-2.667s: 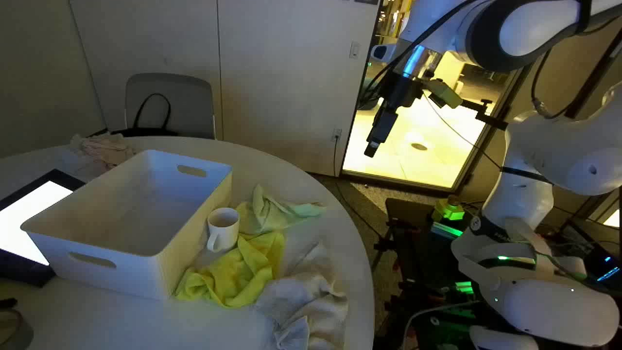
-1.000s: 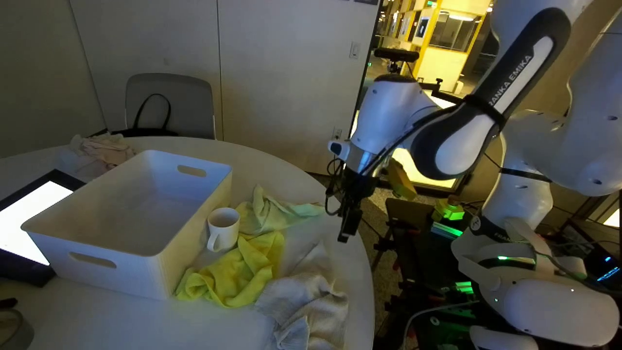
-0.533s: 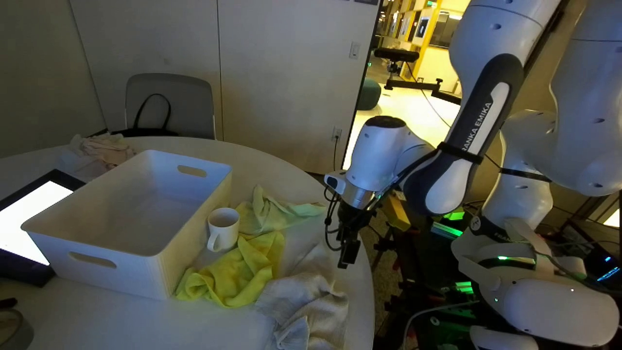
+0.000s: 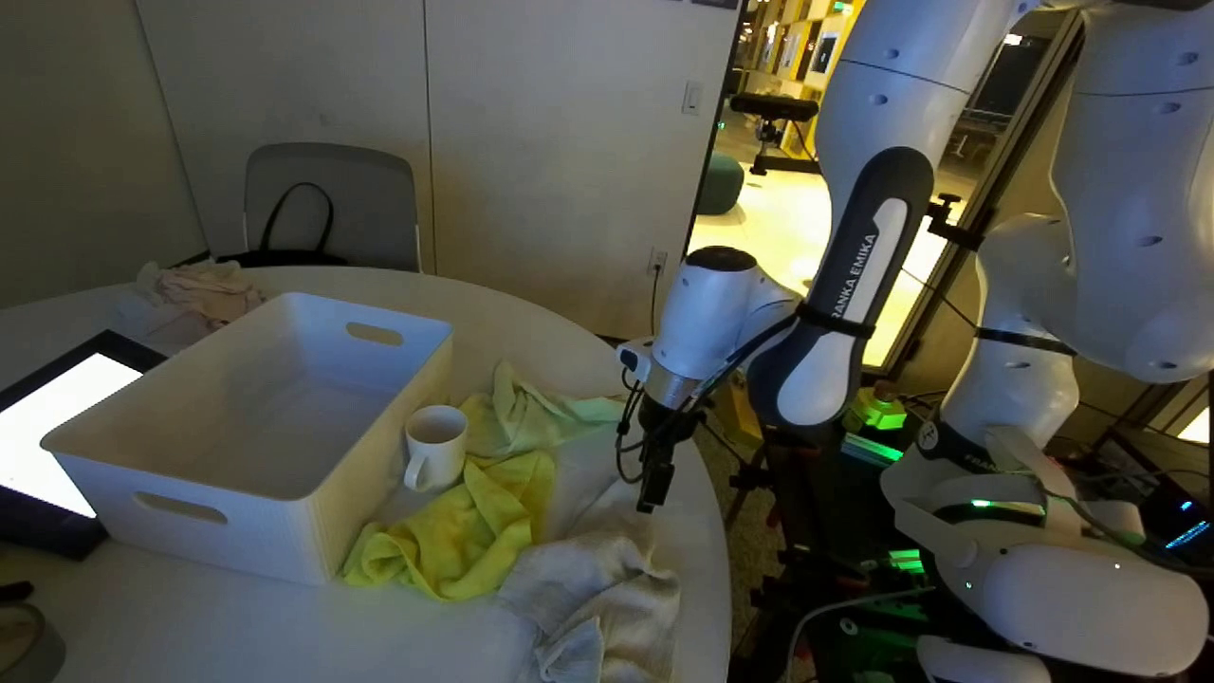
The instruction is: Pick up the yellow towel put it in the basket, pick up a black masking tape put it in the cup, pick up the light yellow towel put it in the basket, pick up the marker put it in the cup, pick up the white-brown towel put it in the basket and pick up the object put it in the cup
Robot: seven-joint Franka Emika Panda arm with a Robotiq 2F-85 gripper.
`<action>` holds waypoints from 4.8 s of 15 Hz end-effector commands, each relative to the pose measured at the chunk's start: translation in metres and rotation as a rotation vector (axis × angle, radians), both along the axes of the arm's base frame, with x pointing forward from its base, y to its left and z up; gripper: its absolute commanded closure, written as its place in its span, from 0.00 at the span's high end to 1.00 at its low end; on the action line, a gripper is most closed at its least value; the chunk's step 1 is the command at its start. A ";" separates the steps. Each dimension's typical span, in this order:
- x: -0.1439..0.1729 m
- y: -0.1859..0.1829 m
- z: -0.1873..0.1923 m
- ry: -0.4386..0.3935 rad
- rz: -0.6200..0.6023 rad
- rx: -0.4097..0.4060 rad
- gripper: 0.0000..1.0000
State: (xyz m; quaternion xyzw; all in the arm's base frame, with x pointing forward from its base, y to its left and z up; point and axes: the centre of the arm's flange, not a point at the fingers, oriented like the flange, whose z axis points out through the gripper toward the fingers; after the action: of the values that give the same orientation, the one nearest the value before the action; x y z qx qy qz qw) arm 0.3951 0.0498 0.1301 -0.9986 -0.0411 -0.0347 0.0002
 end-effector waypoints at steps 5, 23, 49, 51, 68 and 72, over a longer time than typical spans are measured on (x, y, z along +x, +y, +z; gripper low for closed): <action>0.036 -0.013 -0.040 -0.005 0.025 -0.010 1.00; 0.055 -0.057 -0.077 0.100 -0.012 -0.016 0.43; 0.012 -0.047 0.183 -0.358 -0.121 0.008 0.00; 0.015 -0.040 0.208 -0.404 -0.133 0.011 0.00; -0.005 0.009 0.315 -0.087 -0.177 -0.143 0.00; -0.002 0.023 0.339 -0.080 -0.158 -0.133 0.00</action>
State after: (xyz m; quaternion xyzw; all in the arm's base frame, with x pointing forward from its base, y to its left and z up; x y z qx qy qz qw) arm 0.3885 0.0589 0.4416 -0.9947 0.0374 -0.0673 -0.0679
